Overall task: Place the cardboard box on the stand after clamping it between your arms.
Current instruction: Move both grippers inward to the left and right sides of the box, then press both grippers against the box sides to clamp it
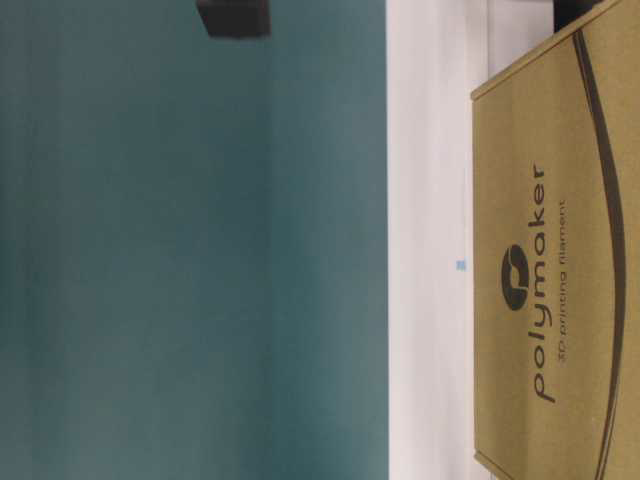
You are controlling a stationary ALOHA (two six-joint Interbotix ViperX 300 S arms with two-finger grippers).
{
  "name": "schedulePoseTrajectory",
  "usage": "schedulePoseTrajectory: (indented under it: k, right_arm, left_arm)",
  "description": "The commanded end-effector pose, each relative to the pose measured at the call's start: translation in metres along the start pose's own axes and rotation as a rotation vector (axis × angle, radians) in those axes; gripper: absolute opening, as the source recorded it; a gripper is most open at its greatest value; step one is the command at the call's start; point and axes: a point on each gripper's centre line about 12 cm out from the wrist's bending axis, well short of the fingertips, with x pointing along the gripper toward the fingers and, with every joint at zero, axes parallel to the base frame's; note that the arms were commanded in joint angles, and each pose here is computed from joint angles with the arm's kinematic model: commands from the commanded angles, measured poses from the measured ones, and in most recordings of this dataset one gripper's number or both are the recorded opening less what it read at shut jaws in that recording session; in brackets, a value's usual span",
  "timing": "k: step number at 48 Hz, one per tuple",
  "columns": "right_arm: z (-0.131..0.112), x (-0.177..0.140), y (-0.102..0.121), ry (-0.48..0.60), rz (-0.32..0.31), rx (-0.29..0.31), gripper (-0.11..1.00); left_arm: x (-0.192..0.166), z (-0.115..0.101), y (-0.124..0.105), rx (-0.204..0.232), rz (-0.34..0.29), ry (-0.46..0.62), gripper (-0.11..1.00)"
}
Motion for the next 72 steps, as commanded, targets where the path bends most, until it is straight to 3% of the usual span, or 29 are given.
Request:
schedulePoseTrajectory:
  k: [1, 20, 32, 45, 61, 72]
  right_arm:
    - [0.002, 0.014, 0.004, 0.004, 0.005, -0.021, 0.81]
    - [0.002, 0.044, 0.013, 0.029, 0.015, -0.074, 0.81]
    - [0.017, 0.049, 0.016, 0.005, 0.019, -0.158, 0.81]
    - [0.024, 0.047, 0.018, 0.019, 0.017, -0.16, 0.81]
    - [0.053, 0.019, 0.024, -0.009, 0.025, -0.147, 0.81]
    - [0.089, -0.032, 0.031, -0.042, 0.035, -0.138, 0.81]
  left_arm:
    - [0.008, 0.007, -0.001, 0.006, 0.0, -0.002, 0.77]
    - [0.034, 0.024, -0.003, 0.006, -0.004, -0.01, 0.77]
    - [0.044, 0.037, -0.004, 0.008, -0.005, -0.017, 0.77]
    - [0.045, 0.046, -0.005, -0.002, -0.004, -0.021, 0.77]
    - [0.025, 0.067, -0.005, -0.001, 0.006, 0.015, 0.76]
    - [-0.01, 0.09, -0.004, -0.005, 0.019, 0.031, 0.76]
